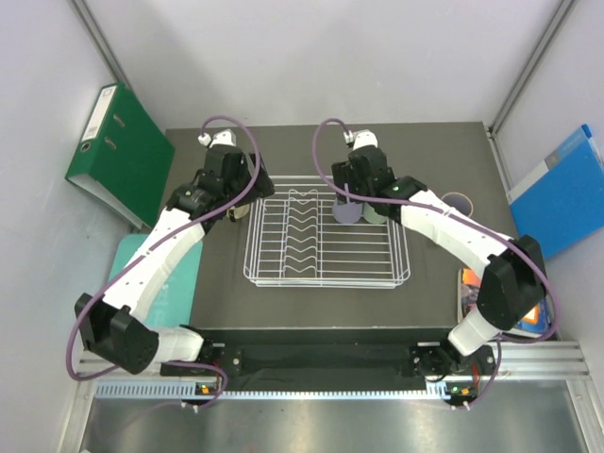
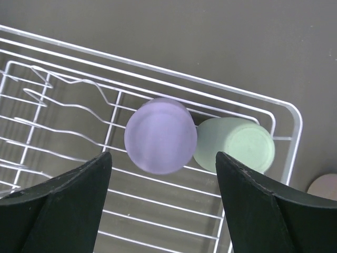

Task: Unload the cups from the dish rack

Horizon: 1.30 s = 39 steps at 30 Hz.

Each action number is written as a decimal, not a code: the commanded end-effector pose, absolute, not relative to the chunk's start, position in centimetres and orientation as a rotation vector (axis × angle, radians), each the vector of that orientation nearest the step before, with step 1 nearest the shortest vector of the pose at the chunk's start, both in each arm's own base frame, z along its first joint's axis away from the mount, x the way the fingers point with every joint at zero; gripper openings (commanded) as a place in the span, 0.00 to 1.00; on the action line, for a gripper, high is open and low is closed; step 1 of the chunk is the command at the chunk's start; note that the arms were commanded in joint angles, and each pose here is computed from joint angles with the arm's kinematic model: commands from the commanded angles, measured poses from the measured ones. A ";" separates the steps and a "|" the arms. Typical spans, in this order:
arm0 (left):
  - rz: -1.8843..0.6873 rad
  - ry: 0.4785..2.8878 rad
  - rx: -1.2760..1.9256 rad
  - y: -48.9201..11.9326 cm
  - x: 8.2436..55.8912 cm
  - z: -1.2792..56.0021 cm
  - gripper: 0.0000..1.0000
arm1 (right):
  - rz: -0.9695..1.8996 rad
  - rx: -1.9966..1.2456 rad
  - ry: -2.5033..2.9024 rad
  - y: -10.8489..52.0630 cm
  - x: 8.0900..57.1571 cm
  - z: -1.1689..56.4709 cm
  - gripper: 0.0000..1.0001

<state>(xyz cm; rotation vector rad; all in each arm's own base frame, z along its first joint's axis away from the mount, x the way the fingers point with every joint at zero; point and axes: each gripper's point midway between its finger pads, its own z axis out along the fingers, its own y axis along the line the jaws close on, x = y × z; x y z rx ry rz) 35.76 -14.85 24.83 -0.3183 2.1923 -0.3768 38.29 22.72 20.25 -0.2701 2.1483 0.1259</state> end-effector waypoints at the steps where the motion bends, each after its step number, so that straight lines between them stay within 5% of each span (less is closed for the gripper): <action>1: -0.410 2.108 -0.325 -14.7 34.9 26.6 0.93 | 0.137 -0.282 2.109 24.3 39.6 21.1 0.80; 19: -0.399 2.133 -0.309 -14.3 33.6 25.9 0.96 | 0.035 -0.307 2.211 25.4 42.1 15.8 0.75; 22: -0.397 2.146 -0.312 -14.4 33.5 25.3 0.96 | 0.039 -0.311 2.227 25.2 41.5 15.2 0.63; 25: -0.407 2.155 -0.319 -14.5 33.3 24.8 0.95 | 0.042 -0.303 2.232 24.9 41.1 15.3 0.28; 26: -0.419 2.157 -0.319 -14.7 33.3 24.7 0.95 | 0.049 -0.300 2.228 24.9 41.0 15.5 0.06; 27: -0.424 2.154 -0.321 -14.7 33.3 24.8 0.95 | 0.059 -0.289 2.217 24.9 40.8 16.2 0.01; 39: -0.463 2.141 -0.323 -15.7 33.7 24.5 0.92 | 0.218 -0.265 2.017 25.3 38.5 28.5 0.00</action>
